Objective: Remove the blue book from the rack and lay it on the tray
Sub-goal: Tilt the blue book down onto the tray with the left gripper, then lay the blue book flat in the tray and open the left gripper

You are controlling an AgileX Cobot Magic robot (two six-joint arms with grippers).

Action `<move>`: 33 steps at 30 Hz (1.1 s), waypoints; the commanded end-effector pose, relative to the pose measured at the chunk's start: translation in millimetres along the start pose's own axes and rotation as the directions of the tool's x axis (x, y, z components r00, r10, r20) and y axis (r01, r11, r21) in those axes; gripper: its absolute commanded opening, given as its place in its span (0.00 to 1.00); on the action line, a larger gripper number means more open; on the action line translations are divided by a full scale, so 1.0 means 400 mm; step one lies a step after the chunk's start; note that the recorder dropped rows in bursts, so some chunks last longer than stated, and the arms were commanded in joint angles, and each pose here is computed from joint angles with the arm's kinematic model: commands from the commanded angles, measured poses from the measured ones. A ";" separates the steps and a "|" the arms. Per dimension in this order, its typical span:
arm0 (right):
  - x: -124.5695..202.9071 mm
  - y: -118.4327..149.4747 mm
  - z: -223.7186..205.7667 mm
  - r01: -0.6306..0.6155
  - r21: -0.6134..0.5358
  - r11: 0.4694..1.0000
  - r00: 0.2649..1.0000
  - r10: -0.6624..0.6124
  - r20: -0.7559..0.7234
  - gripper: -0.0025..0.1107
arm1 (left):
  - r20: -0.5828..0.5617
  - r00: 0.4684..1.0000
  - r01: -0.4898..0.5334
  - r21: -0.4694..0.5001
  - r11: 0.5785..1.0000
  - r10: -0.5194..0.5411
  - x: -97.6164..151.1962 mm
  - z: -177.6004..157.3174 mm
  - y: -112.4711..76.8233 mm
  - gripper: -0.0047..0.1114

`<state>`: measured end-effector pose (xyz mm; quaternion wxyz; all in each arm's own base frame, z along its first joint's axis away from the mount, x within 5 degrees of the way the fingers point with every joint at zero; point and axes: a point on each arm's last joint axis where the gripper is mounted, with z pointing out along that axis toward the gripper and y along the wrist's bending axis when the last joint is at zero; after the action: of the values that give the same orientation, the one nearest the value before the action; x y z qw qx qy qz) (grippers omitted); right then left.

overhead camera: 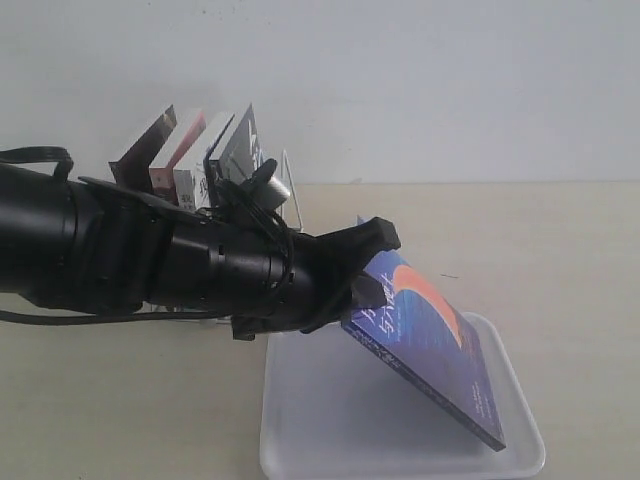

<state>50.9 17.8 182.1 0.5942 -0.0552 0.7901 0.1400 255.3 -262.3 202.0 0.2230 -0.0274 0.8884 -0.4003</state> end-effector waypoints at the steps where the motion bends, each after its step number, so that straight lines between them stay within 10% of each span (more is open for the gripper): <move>1: -0.003 -0.001 -0.001 0.013 0.007 1.000 1.000 -0.013 0.016 0.02 | -0.004 1.000 -0.003 0.028 1.000 0.003 -0.001 -0.003 -0.015 0.12; 13: -0.003 -0.001 -0.001 0.013 0.007 1.000 1.000 -0.013 0.016 0.02 | -0.013 1.000 -0.002 0.038 0.999 0.003 0.001 -0.003 -0.018 0.46; 33: -0.003 -0.001 -0.001 0.013 0.007 1.000 1.000 -0.013 0.016 0.02 | -0.066 0.989 -0.126 0.090 0.988 0.133 0.013 -0.033 -0.040 0.48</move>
<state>50.9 17.8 182.1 0.5942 -0.0552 0.7901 0.1400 246.7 -265.4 210.0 0.2116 0.0318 0.8822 -0.4194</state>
